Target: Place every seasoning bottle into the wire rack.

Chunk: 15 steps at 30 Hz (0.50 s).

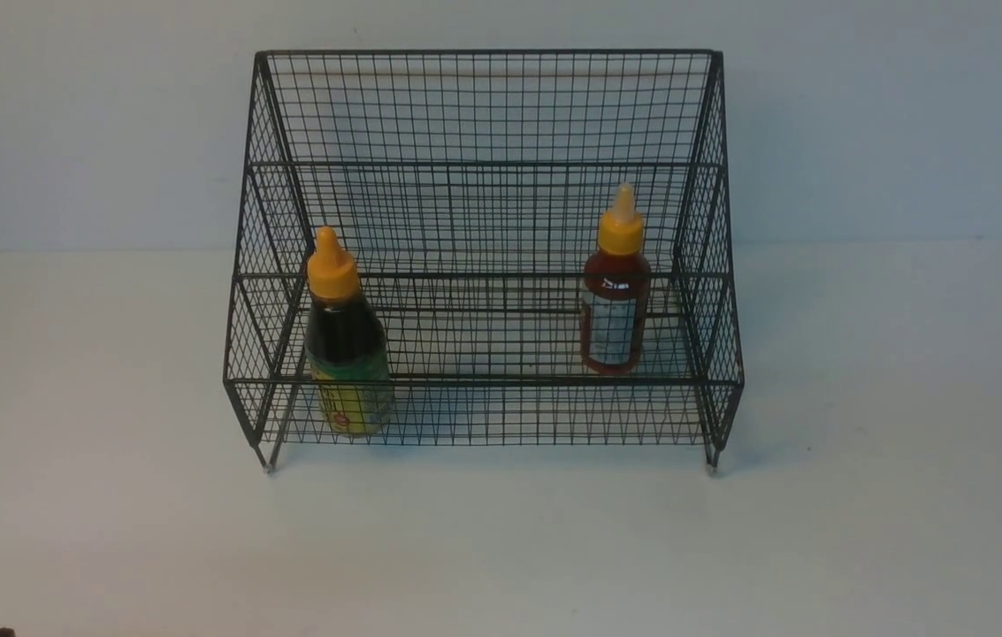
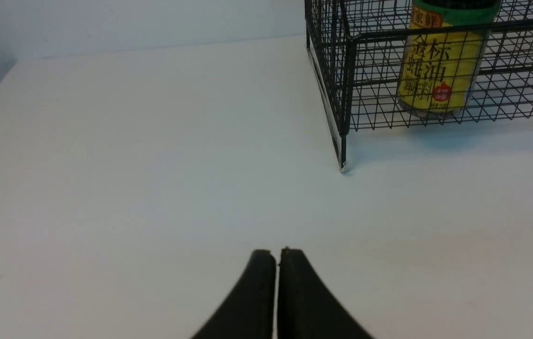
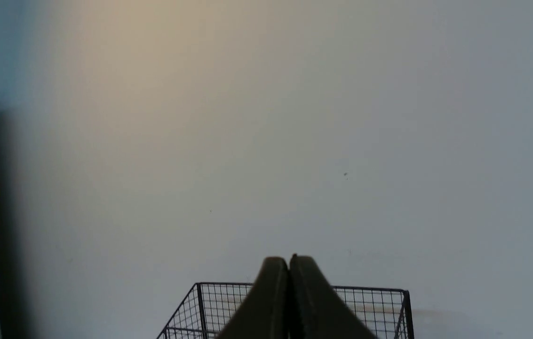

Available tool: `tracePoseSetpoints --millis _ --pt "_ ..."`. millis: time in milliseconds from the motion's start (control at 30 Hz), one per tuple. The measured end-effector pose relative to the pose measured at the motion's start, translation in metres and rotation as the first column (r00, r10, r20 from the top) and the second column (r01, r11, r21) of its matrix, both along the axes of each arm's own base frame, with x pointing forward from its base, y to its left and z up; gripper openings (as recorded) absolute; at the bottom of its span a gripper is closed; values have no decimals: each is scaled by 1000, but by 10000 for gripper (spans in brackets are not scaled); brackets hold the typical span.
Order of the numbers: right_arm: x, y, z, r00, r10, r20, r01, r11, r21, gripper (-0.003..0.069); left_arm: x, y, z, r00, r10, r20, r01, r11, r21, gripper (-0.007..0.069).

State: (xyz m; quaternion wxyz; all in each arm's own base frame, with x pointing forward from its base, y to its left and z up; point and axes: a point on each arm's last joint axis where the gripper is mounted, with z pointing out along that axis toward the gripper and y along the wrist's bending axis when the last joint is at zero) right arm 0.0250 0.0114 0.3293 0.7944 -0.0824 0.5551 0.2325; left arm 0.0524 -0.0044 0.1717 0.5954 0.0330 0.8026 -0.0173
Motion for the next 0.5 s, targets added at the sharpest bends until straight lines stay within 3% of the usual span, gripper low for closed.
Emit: tracePoseSetpoints --millis 300,500 --pt "4 2 -14 996 -37 -76 26 990 -138 -15 0 0 0 1000 0 0 0 1000 1 -4" --pt "14 -4 -50 916 -281 -285 194 934 -300 -15 0 0 0 1000 0 -1 0 1000 1 -4"
